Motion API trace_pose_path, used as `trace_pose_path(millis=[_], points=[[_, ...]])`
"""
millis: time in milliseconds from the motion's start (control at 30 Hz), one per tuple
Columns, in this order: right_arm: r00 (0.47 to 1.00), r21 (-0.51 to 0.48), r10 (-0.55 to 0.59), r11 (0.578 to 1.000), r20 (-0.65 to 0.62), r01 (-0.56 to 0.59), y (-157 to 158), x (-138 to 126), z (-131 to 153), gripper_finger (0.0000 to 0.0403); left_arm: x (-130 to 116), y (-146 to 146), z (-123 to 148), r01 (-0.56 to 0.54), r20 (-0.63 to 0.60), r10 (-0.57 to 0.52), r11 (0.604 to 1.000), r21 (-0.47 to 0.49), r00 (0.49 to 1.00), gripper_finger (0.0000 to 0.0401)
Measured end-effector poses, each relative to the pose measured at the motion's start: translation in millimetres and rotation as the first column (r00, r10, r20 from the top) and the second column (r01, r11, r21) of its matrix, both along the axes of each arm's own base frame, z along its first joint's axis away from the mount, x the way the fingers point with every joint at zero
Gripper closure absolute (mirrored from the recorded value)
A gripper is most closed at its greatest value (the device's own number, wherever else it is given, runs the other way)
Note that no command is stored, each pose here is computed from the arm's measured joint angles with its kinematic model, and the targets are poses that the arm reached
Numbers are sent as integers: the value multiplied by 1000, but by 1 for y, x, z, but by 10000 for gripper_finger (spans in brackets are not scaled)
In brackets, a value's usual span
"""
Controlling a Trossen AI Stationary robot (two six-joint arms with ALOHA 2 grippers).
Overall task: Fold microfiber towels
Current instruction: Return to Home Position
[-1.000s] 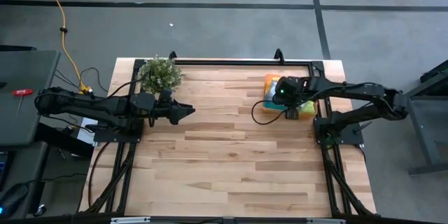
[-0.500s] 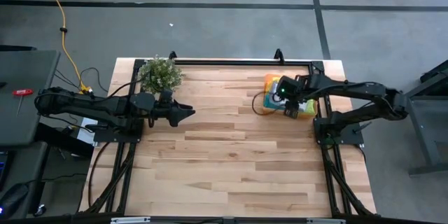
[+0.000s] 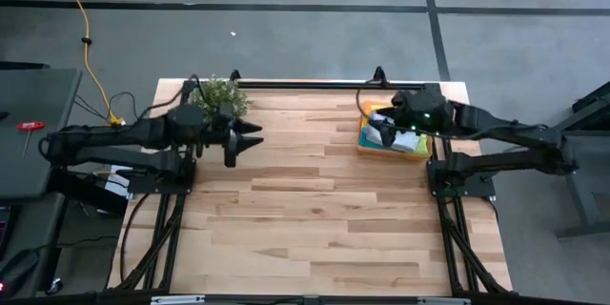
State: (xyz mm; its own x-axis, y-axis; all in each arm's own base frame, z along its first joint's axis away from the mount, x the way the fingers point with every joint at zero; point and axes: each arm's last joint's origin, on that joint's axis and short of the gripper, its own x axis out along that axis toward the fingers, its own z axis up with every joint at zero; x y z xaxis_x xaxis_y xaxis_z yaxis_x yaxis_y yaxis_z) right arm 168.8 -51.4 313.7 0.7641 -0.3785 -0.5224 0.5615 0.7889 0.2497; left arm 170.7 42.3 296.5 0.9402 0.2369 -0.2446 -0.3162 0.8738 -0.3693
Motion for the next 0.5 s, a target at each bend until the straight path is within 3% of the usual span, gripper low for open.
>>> trace_pose_path(millis=[133, 233, 300, 400, 500], points=[[954, 49, 75, 994, 289, -93, 11, 9, 5, 164, -6, -3, 23, 19, 24, -23, 992, 128, 999, 277], [898, 40, 172, 978, 405, -205, 19, 16, 11, 170, -12, -11, 24, 23, 112, -42, 985, 170, 993, 363], [878, 28, 210, 969, 431, -245, 25, 19, 13, 184, -16, -18, 13, 47, 150, -72, 986, 159, 986, 388], [868, 8, 254, 958, 427, -285, 32, 19, 16, 243, -24, -26, -9, 79, 184, -107, 985, 151, 977, 389], [853, 34, 251, 954, 457, -299, 36, 18, 23, 355, -33, -30, -38, 83, 207, -107, 989, 121, 972, 399]])
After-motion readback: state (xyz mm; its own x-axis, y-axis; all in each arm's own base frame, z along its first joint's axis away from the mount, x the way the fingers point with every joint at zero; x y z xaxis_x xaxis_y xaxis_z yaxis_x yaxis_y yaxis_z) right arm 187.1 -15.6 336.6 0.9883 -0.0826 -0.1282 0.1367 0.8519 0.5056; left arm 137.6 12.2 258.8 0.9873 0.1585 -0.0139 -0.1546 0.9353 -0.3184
